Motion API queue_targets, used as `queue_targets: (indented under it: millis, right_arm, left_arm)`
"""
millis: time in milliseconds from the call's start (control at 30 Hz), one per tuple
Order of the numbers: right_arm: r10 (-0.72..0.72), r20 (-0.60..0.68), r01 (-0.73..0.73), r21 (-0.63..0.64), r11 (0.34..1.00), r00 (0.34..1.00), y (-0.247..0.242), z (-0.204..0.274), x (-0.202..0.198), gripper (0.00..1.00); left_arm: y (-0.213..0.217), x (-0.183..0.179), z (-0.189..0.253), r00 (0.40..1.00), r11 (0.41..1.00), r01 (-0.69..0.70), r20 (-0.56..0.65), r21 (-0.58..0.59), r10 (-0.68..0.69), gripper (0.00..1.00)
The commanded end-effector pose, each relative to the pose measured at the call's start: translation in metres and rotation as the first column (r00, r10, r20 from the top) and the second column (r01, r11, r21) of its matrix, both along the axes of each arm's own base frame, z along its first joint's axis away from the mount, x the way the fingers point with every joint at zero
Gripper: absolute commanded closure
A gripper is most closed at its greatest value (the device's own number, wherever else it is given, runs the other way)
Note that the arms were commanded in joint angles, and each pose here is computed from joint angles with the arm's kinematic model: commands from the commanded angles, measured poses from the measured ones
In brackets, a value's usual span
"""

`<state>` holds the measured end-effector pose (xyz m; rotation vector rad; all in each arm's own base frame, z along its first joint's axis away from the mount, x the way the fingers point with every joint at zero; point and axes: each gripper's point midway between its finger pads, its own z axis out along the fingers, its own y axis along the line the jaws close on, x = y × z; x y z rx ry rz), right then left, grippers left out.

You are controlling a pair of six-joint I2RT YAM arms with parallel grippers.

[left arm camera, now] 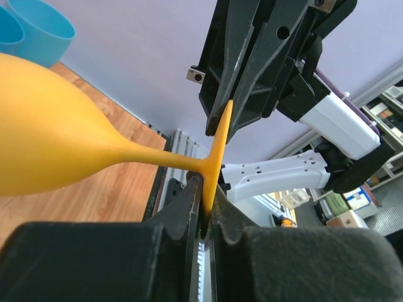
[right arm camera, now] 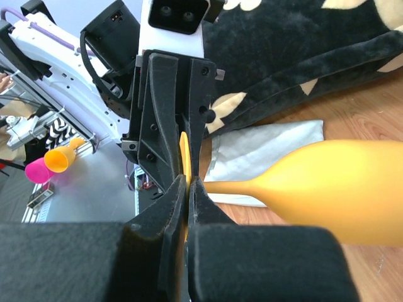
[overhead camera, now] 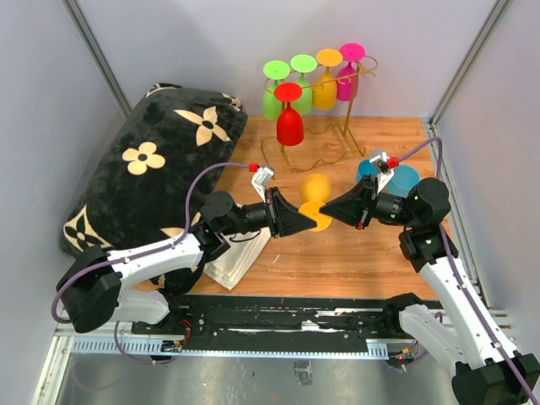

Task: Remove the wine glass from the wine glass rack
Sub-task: Place the wine glass at the center of the board.

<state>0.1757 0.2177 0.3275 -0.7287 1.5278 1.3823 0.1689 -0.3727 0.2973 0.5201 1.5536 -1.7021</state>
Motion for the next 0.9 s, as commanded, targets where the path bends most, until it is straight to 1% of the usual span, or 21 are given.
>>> queue_targets:
  millis: [0,33,167,233,267,300,333,367,400,467,500,533,567,633,700,733,800,867]
  right_arm:
    - [0.049,0.088,-0.047,-0.024,0.999,0.995,0.001,0.004,-0.016,0.97]
    - [0.033,0.086,-0.030,-0.031,0.999,0.996,0.000,0.003,-0.015,0.93]
    - [-0.074,0.084,0.079,-0.058,0.995,0.994,-0.007,0.002,-0.003,0.71]
    - [-0.162,0.070,0.168,-0.092,0.981,0.984,-0.013,-0.001,0.008,0.66]
    - [-0.209,0.069,0.216,-0.107,0.971,0.975,-0.018,-0.002,0.014,0.61]
    - [-0.257,0.062,0.263,-0.124,0.957,0.964,-0.022,-0.004,0.019,0.55]
    - [-0.314,0.058,0.319,-0.140,0.937,0.948,-0.028,-0.006,0.027,0.46]
    - [-0.376,0.049,0.379,-0.156,0.912,0.925,-0.035,-0.008,0.035,0.40]
    - [-0.460,0.032,0.458,-0.176,0.871,0.887,-0.045,-0.012,0.045,0.34]
    - [-0.596,-0.015,0.579,-0.220,0.785,0.803,-0.064,-0.022,0.061,0.27]
    - [-0.622,-0.039,0.597,-0.239,0.766,0.782,-0.068,-0.028,0.065,0.26]
    - [-0.614,-0.065,0.582,-0.251,0.773,0.787,-0.067,-0.032,0.066,0.26]
    - [-0.569,-0.097,0.532,-0.253,0.808,0.817,-0.059,-0.035,0.064,0.25]
    - [-0.412,-0.164,0.372,-0.228,0.900,0.896,-0.036,-0.035,0.053,0.22]
    - [-0.223,-0.234,0.187,-0.167,0.968,0.946,-0.014,-0.028,0.037,0.21]
    - [-0.123,-0.253,0.092,-0.132,0.987,0.960,-0.006,-0.024,0.028,0.21]
    - [0.007,-0.261,-0.030,-0.081,0.996,0.965,0.004,-0.018,0.014,0.21]
    - [0.032,-0.243,-0.053,-0.079,0.995,0.970,0.007,-0.019,0.010,0.19]
  left_arm:
    - [-0.001,-0.003,0.003,1.000,0.999,0.021,0.021,-0.024,-0.021,0.96]
    - [-0.001,-0.004,0.002,0.999,1.000,0.022,0.030,-0.019,-0.021,0.99]
    - [0.005,-0.007,-0.003,0.995,1.000,0.000,0.101,0.018,-0.002,1.00]
    - [0.009,-0.010,-0.010,0.983,0.998,-0.030,0.182,0.062,0.019,0.99]
    - [0.012,-0.012,-0.016,0.973,0.995,-0.048,0.228,0.088,0.026,1.00]
    - [0.015,-0.016,-0.023,0.954,0.991,-0.067,0.297,0.116,0.030,0.99]
    - [0.018,-0.022,-0.030,0.926,0.987,-0.086,0.376,0.138,0.028,0.99]
    - [0.021,-0.030,-0.039,0.893,0.983,-0.094,0.449,0.156,0.014,1.00]
    - [0.026,-0.039,-0.053,0.855,0.979,-0.094,0.519,0.181,-0.014,0.99]
    - [0.035,-0.057,-0.064,0.773,0.980,-0.075,0.632,0.182,-0.058,0.99]
    - [0.039,-0.064,-0.065,0.745,0.983,-0.063,0.664,0.171,-0.068,1.00]
    - [0.043,-0.070,-0.065,0.724,0.987,-0.050,0.686,0.155,-0.071,0.99]
    - [0.048,-0.075,-0.066,0.701,0.989,-0.036,0.709,0.143,-0.077,0.99]
    - [0.055,-0.085,-0.068,0.645,0.991,-0.008,0.758,0.130,-0.094,1.00]
    - [0.060,-0.090,-0.070,0.612,0.991,0.001,0.784,0.131,-0.104,0.99]
    - [0.062,-0.091,-0.072,0.608,0.991,-0.001,0.787,0.133,-0.105,1.00]
    - [0.064,-0.093,-0.074,0.604,0.990,0.006,0.788,0.143,-0.117,0.99]
    - [0.065,-0.099,-0.076,0.595,0.988,0.037,0.791,0.151,-0.143,1.00]
